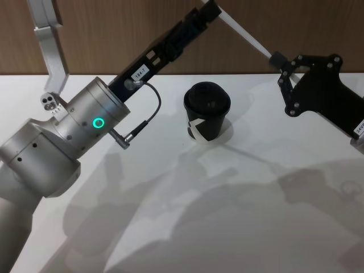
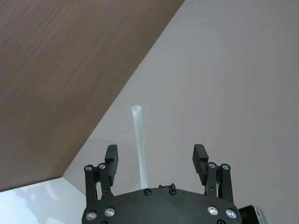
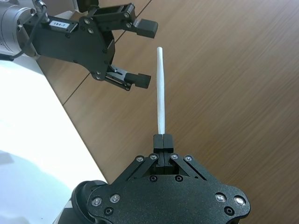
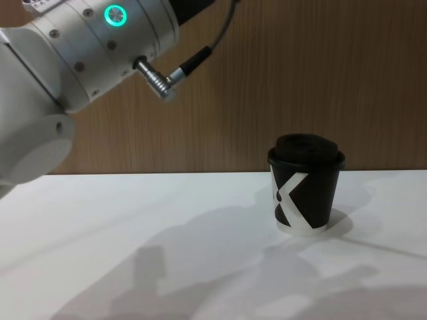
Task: Pick up the straw with one hand, pass it to the other hand, and insert it into the cup.
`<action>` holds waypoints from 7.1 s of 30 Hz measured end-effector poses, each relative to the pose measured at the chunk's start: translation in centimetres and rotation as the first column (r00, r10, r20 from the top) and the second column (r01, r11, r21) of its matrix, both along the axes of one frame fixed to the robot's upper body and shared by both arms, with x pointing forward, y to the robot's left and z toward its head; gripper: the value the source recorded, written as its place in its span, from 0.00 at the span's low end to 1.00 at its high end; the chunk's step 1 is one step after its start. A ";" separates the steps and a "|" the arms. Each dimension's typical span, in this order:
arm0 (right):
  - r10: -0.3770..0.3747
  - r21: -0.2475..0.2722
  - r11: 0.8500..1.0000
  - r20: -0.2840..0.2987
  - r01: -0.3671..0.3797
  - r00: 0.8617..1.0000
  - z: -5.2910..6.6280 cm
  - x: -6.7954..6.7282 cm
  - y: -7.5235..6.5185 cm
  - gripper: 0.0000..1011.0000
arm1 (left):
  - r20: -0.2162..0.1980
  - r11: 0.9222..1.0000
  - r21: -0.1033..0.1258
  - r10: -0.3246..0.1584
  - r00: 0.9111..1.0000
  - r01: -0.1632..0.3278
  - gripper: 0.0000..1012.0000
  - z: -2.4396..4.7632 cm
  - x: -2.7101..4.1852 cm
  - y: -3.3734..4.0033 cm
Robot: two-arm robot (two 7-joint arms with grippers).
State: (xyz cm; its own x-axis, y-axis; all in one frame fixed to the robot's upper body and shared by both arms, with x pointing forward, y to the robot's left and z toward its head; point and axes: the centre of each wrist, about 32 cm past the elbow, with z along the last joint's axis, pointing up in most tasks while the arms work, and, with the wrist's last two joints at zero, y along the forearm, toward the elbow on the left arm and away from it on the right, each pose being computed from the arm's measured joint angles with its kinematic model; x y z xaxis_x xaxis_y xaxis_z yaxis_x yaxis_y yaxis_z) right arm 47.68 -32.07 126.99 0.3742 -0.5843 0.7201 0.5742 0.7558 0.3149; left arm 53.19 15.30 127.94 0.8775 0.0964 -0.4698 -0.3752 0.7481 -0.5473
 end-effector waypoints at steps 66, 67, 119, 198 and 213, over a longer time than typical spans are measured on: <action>0.000 0.000 1.000 0.000 0.000 1.000 0.0 0.0 0.0 0.00 | 0.009 1.000 -0.018 0.014 1.000 -0.014 0.50 0.10 1.07 -2.98; 0.000 0.000 1.000 0.000 0.000 1.000 0.0 0.0 0.0 0.00 | 0.009 1.000 -0.018 0.014 1.000 -0.014 0.44 0.10 1.07 -2.98; 0.000 0.000 1.000 0.000 0.000 1.000 0.0 0.0 0.0 0.82 | 0.050 0.993 0.080 0.082 0.995 -0.085 0.01 0.48 1.12 -2.51; 0.000 0.000 1.000 0.000 0.000 1.000 0.0 0.0 0.0 0.99 | 0.450 0.646 0.638 0.129 0.884 -0.419 0.01 8.79 1.33 -1.70; 0.000 0.000 1.000 0.000 0.000 1.000 0.0 0.0 0.0 0.99 | 0.447 0.634 0.650 0.127 0.886 -0.419 0.01 8.32 2.10 -1.68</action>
State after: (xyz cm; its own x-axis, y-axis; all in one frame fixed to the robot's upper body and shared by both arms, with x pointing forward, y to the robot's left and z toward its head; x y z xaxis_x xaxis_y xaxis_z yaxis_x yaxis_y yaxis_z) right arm 47.68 -32.07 126.99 0.3743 -0.5843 0.7201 0.5741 0.7558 0.3149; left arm 55.29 13.62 136.26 0.8310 0.5309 0.1659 -0.5357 0.8442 -0.0181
